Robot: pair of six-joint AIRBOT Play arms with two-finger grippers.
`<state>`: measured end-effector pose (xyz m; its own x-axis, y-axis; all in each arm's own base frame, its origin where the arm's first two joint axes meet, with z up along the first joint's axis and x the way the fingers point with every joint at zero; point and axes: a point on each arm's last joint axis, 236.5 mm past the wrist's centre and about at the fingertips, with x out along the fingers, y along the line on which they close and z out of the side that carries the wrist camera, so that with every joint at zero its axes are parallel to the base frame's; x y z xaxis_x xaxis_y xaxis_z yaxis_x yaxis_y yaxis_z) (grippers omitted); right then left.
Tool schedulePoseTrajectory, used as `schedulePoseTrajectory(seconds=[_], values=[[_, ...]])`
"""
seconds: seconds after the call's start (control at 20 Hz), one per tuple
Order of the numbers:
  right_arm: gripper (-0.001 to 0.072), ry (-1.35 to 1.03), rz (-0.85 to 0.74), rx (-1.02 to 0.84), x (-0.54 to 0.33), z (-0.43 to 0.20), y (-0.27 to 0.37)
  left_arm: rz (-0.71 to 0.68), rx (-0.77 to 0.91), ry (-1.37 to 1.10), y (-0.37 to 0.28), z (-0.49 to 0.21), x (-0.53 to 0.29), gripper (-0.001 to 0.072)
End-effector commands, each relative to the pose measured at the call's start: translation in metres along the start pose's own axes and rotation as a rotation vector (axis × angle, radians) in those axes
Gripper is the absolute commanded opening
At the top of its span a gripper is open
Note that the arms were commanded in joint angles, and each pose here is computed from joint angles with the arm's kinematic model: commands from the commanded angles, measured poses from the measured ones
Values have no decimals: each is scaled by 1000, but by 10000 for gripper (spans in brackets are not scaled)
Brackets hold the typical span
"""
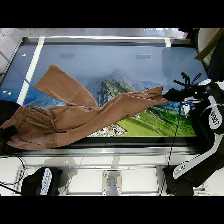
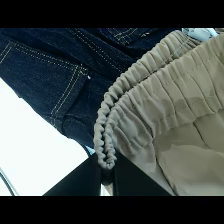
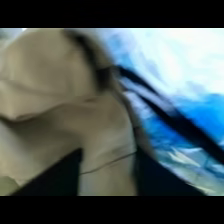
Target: Fold the clothes and pants, and hang the long-sleeved shirts on hangers.
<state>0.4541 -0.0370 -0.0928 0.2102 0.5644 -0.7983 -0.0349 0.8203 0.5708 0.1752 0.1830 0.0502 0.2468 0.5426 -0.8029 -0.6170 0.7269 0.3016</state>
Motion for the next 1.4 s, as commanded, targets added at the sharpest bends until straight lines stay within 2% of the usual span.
schedulePoseTrajectory(seconds=[0.0, 0.15, 0.3, 0.45, 0.6, 0.75, 0.9, 1.2, 1.25, 1.3, 1.35], values=[[9, 149, 102, -38, -2, -34, 28, 1, 1, 0, 0, 0, 0, 26], [12, 241, 179, -20, -36, -58, 47, 1, 2, -1, 0, 0, 0, 26], [12, 193, 158, 2, -91, -59, 61, -5, 63, -25, -1, 6, 0, 26], [12, 84, 66, -24, -140, -56, 69, -51, 57, -168, -13, 39, -4, 26], [12, 114, -137, 45, -164, -76, 42, -153, 11, -308, -36, 71, -14, 26], [12, 201, -240, 147, -163, -102, 15, -142, 16, -296, -33, 68, -12, 26], [12, 298, -264, 227, -133, -140, -8, -73, 54, -227, -19, 51, -4, 26], [13, 435, -280, 336, -75, -215, -35, -57, 88, -85, -23, 5, 22, 25], [31, 420, -278, 332, -78, -210, -33, -57, 86, -92, -22, 7, 21, 26], [120, 380, -280, 321, -83, -199, -30, -57, 85, -93, -22, 7, 20, 26], [241, 313, -270, 306, -90, -179, -23, -55, 84, -86, -21, 5, 20, 57]])
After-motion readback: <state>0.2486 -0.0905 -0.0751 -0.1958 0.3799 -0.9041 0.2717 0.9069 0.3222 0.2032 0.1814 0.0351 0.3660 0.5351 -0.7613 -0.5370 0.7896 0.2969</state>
